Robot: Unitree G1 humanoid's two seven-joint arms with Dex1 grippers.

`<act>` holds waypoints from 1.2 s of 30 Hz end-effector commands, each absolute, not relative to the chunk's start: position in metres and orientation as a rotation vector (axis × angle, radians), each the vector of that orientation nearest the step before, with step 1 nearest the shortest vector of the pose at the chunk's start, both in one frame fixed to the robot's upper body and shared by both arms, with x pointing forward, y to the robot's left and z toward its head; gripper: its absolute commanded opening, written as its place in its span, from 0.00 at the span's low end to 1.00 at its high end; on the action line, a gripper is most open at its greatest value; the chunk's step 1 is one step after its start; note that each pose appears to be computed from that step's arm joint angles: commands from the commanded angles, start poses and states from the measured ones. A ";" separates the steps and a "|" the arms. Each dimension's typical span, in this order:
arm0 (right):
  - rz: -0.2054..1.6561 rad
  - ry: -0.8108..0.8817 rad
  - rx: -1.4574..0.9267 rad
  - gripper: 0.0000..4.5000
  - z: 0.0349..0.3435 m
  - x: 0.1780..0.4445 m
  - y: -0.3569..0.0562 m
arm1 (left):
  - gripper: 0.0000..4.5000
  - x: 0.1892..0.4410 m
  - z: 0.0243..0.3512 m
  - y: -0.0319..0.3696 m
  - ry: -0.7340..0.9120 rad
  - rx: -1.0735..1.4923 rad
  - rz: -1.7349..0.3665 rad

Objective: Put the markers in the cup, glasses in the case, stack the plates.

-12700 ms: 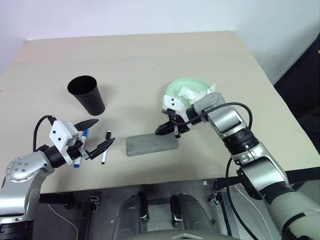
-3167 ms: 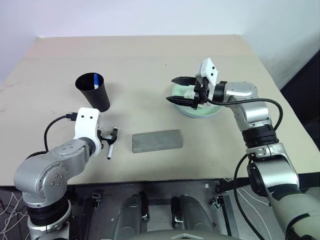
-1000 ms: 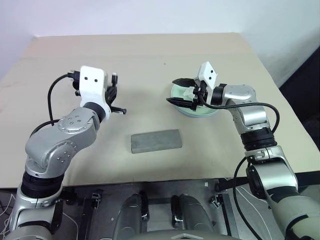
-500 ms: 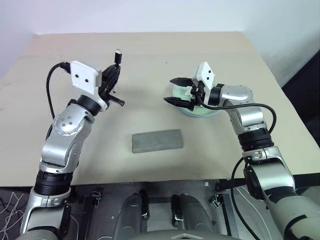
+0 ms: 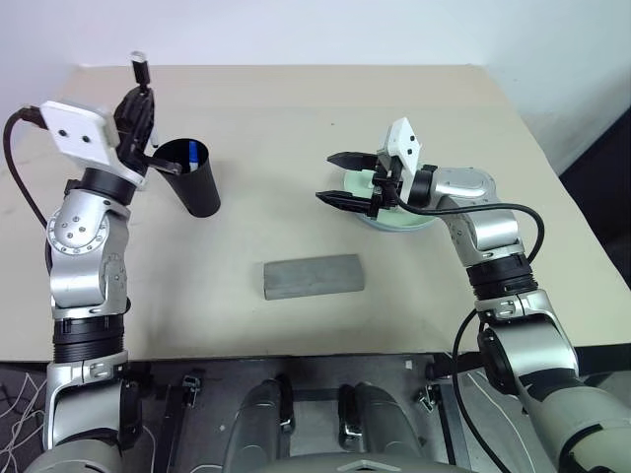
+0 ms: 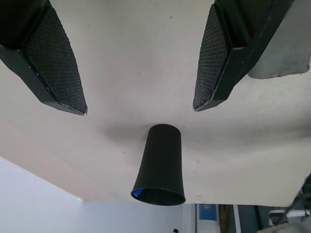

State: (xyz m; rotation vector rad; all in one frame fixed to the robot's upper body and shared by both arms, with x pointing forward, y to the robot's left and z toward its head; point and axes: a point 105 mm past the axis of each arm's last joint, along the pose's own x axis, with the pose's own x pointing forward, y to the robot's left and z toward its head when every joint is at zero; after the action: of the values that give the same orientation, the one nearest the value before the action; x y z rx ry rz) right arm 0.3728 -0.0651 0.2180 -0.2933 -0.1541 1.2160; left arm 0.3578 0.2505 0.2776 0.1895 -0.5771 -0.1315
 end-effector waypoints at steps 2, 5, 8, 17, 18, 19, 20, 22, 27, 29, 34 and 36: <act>1.219 -0.220 -0.304 0.82 0.232 0.368 -0.065 | 0.00 0.357 0.289 0.259 -0.625 0.170 -0.118; 1.201 -0.220 -0.312 0.82 0.233 0.371 -0.068 | 0.00 0.365 0.284 0.267 -0.612 0.118 -0.091; 1.194 -0.221 -0.324 0.82 0.234 0.372 -0.070 | 0.00 0.374 0.278 0.264 -0.596 0.108 -0.113; 1.188 -0.217 -0.338 0.82 0.232 0.371 -0.072 | 0.00 0.388 0.264 0.258 -0.527 0.138 -0.133; 1.187 -0.216 -0.339 0.82 0.231 0.371 -0.072 | 0.00 0.389 0.263 0.256 -0.523 0.147 -0.141; 1.186 -0.216 -0.340 0.82 0.232 0.372 -0.073 | 0.00 0.389 0.262 0.255 -0.521 0.147 -0.147; 1.186 -0.217 -0.341 0.82 0.232 0.372 -0.073 | 0.00 0.389 0.261 0.254 -0.519 0.144 -0.149; 1.183 -0.217 -0.343 0.82 0.232 0.372 -0.073 | 0.00 0.391 0.257 0.254 -0.503 0.135 -0.150; 1.181 -0.217 -0.347 0.82 0.232 0.372 -0.073 | 0.00 0.394 0.251 0.254 -0.485 0.123 -0.152; 1.181 -0.218 -0.348 0.82 0.232 0.372 -0.073 | 0.00 0.394 0.249 0.254 -0.482 0.124 -0.153; 1.179 -0.217 -0.352 0.82 0.231 0.373 -0.073 | 0.00 0.395 0.246 0.253 -0.473 0.121 -0.155; 1.177 -0.217 -0.353 0.82 0.231 0.373 -0.073 | 0.00 0.395 0.246 0.253 -0.472 0.116 -0.154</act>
State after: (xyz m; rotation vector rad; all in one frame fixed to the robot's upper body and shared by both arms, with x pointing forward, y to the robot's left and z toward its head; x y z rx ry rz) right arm 0.3750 -0.0722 0.2184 -0.3327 -0.1598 1.1848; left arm 0.3976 0.2544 0.2323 0.0983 -0.4257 -0.1509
